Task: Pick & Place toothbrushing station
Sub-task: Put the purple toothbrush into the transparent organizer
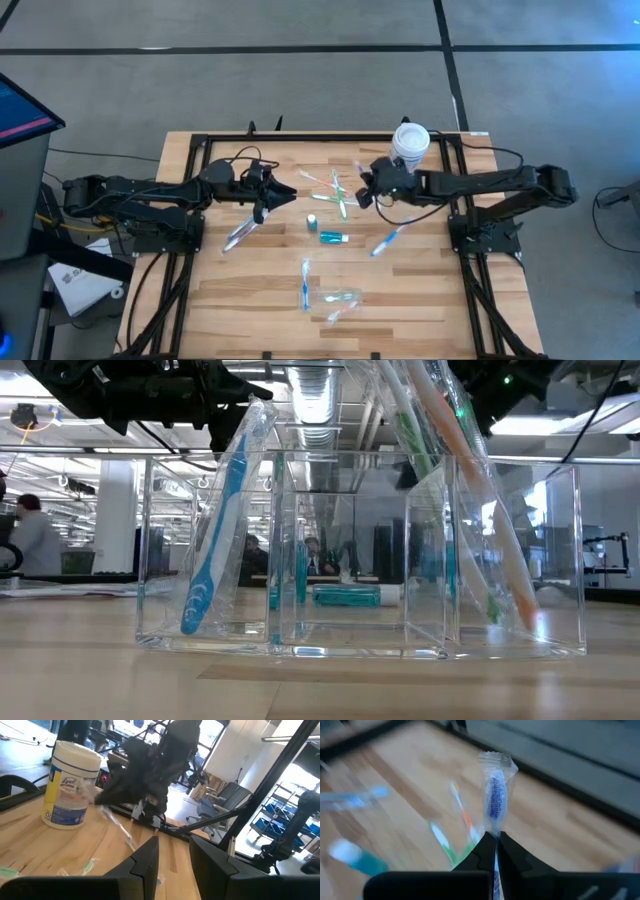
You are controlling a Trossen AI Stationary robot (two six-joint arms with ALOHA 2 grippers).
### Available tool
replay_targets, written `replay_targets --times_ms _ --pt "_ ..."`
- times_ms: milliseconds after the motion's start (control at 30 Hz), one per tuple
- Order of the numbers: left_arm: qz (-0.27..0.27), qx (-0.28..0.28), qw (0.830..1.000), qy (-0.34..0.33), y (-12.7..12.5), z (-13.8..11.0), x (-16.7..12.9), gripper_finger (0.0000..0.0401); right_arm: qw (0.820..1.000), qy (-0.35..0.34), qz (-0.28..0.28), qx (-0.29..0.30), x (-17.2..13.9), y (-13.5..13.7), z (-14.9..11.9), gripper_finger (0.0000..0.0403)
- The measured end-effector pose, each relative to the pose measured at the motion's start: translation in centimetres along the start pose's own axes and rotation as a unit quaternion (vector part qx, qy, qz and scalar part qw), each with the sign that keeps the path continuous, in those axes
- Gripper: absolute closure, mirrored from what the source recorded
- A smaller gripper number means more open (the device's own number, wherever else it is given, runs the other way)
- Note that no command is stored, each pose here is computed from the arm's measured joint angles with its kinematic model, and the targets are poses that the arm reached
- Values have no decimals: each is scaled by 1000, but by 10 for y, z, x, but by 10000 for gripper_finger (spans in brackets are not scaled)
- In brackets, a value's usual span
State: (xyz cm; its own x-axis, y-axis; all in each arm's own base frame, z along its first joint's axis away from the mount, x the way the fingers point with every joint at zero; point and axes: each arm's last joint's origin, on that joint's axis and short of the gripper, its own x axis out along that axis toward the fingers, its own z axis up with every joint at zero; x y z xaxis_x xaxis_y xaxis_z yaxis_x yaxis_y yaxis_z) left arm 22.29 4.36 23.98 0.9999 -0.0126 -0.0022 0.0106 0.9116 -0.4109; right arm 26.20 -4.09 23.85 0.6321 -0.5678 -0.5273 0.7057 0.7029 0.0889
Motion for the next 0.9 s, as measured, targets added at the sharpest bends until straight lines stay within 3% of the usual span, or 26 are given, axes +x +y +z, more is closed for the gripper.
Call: replay_targets --times_ms 233,600,900 --pt "1 26 1000 -3 0 0 0 297 991 -107 76 -17 -14 16 22 403" --pt "14 68 997 -38 -8 3 1 297 949 -221 220 -43 -39 46 37 401" --pt "-1 125 989 -78 -31 2 4 297 932 -253 254 -55 -51 56 37 402"
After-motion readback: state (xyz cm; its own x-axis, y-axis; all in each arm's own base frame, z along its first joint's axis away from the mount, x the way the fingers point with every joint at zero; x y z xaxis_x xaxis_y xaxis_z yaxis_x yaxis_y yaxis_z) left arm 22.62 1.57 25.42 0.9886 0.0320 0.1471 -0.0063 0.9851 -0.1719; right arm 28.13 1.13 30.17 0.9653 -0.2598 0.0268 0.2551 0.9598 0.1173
